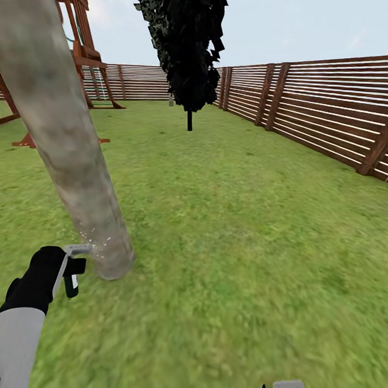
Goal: In the garden, pick up the pesticide atomizer on the floor and spray pesticide onto both trees until each tree trunk is fully covered.
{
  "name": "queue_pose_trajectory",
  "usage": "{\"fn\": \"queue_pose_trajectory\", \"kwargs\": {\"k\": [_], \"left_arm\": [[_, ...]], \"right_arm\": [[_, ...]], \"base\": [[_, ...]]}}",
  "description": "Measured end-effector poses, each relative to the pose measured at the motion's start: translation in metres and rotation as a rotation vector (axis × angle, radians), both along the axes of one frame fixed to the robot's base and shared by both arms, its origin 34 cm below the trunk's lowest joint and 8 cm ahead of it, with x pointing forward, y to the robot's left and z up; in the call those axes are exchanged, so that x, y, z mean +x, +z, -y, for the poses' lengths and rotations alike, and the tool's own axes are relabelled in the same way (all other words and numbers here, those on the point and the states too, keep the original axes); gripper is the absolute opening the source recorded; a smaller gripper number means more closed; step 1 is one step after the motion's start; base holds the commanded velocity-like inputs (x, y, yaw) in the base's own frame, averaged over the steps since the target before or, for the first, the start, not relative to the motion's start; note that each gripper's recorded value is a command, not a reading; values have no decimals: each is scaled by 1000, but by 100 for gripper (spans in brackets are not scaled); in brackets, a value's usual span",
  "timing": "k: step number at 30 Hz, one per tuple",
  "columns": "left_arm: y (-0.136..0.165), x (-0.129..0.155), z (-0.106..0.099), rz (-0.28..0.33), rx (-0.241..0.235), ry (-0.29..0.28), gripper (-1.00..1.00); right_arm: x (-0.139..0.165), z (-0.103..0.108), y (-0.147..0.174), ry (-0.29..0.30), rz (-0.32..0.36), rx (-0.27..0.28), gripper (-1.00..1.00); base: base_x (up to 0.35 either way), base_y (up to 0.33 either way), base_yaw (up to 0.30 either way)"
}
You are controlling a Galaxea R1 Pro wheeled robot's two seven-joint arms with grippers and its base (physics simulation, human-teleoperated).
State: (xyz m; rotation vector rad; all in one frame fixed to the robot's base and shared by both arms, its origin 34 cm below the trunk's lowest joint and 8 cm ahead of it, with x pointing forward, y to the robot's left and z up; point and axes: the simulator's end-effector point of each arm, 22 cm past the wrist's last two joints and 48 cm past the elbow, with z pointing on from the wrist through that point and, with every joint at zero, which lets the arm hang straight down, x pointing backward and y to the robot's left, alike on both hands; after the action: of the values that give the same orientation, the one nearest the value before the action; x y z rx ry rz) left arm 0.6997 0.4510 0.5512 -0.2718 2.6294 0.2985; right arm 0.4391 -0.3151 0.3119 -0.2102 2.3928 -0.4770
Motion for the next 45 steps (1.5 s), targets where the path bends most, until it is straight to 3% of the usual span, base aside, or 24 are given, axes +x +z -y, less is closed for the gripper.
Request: {"fn": "queue_pose_trajectory", "kwargs": {"k": [12, 19, 22, 40, 45], "left_arm": [[-20, -16, 2, -39, 0, -4, -100], [-21, -17, -1, -41, 4, -2, -100], [-21, -22, -8, -53, 30, 1, -100], [-23, -20, -1, -53, 28, -10, -100], [-22, -20, -3, -52, 30, -8, -100]], "right_arm": [[0, 0, 0, 1, -1, 0, 100], [0, 0, 0, 1, -1, 0, 100], [0, 0, 0, 1, -1, 0, 100], [0, -1, 0, 4, -1, 0, 100], [0, -1, 0, 4, -1, 0, 100]], "base": [[197, -194, 0], [3, -274, 194], [91, -274, 277], [235, -194, 37], [176, -227, 244]]}}
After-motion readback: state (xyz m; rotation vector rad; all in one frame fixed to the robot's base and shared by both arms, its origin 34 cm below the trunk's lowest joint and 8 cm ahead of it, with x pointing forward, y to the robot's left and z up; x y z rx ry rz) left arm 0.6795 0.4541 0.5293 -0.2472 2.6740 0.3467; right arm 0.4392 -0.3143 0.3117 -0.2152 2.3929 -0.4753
